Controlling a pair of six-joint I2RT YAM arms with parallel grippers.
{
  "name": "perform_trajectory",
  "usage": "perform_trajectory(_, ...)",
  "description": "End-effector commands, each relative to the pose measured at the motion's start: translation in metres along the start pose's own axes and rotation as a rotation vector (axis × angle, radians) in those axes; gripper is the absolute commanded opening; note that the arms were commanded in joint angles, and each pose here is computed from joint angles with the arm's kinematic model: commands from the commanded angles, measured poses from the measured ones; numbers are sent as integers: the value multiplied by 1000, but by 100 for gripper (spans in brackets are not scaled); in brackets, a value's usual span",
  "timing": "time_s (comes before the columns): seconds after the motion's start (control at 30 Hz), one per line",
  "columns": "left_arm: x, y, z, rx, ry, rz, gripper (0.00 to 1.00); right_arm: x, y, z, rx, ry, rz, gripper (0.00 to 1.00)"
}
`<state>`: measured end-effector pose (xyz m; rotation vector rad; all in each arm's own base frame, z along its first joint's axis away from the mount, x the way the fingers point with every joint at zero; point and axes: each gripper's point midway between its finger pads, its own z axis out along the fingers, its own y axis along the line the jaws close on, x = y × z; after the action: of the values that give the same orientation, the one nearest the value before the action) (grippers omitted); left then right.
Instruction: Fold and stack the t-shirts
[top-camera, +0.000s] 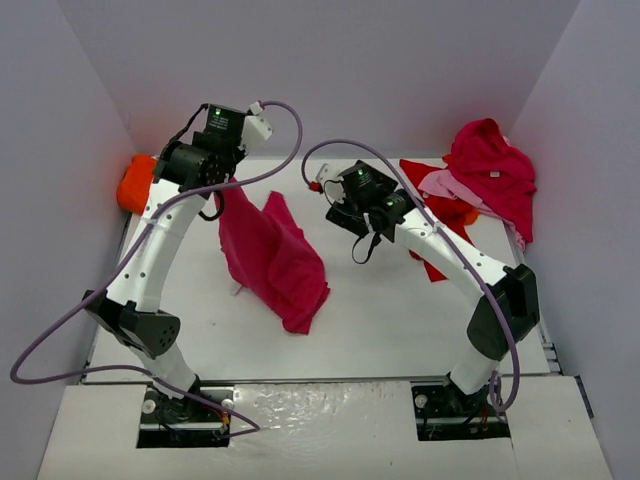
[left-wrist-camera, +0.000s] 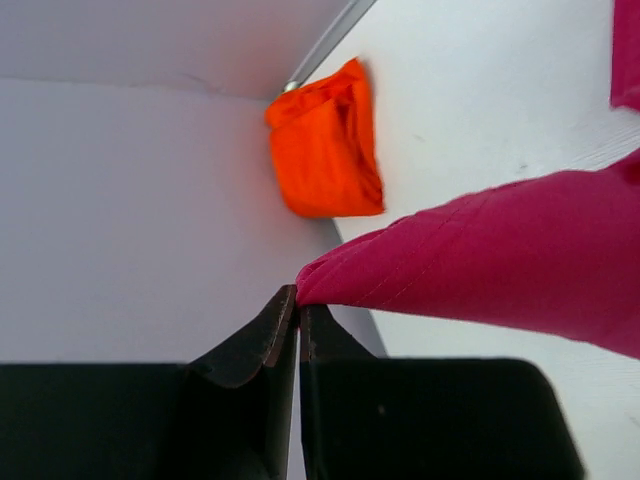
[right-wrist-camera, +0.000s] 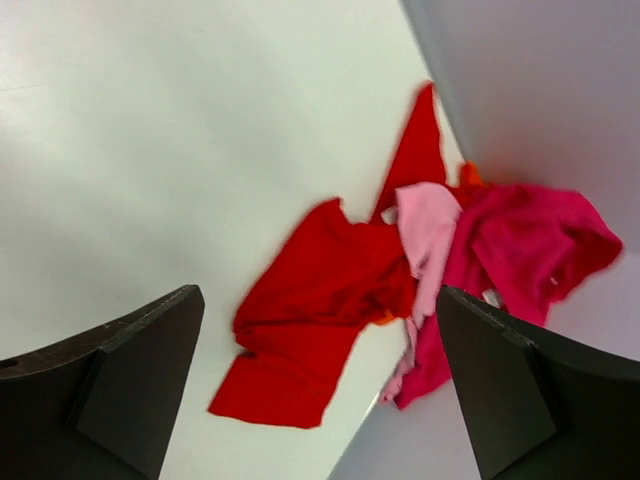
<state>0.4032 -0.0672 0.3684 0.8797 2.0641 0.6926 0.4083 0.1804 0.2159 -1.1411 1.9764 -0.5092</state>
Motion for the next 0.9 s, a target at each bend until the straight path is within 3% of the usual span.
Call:
perform_trajectory(0.0,12,33,1,-160,107,84,0,-37,37,-29,-192,-146,-41,100)
perform_trajectory(0.4,40,-1,31,-57,208,99,0,-122,99,-57,-415,-374,-77,98)
perform_trajectory(0.43,46,-4,35,-40,223,90,0,-131,105,-62,-462,-411,-75,86)
perform_trajectory(0.47,54,-9,41,-11,247,72,0,-143,115,-70,-524,-462,-73,60)
perform_trajectory(0.53,65,-17,45,23,280,37,0,-155,123,-75,-579,-493,-61,40)
perform_trajectory(0.73,87,-37,47,94,337,3,0,-182,178,-70,-761,-508,-68,37)
perform_trajectory(0.83,95,-39,45,94,355,3,0,-182,207,-54,-823,-468,-89,8)
perform_trajectory(0.87,98,-40,44,97,361,5,0,-181,213,-48,-835,-455,-90,3)
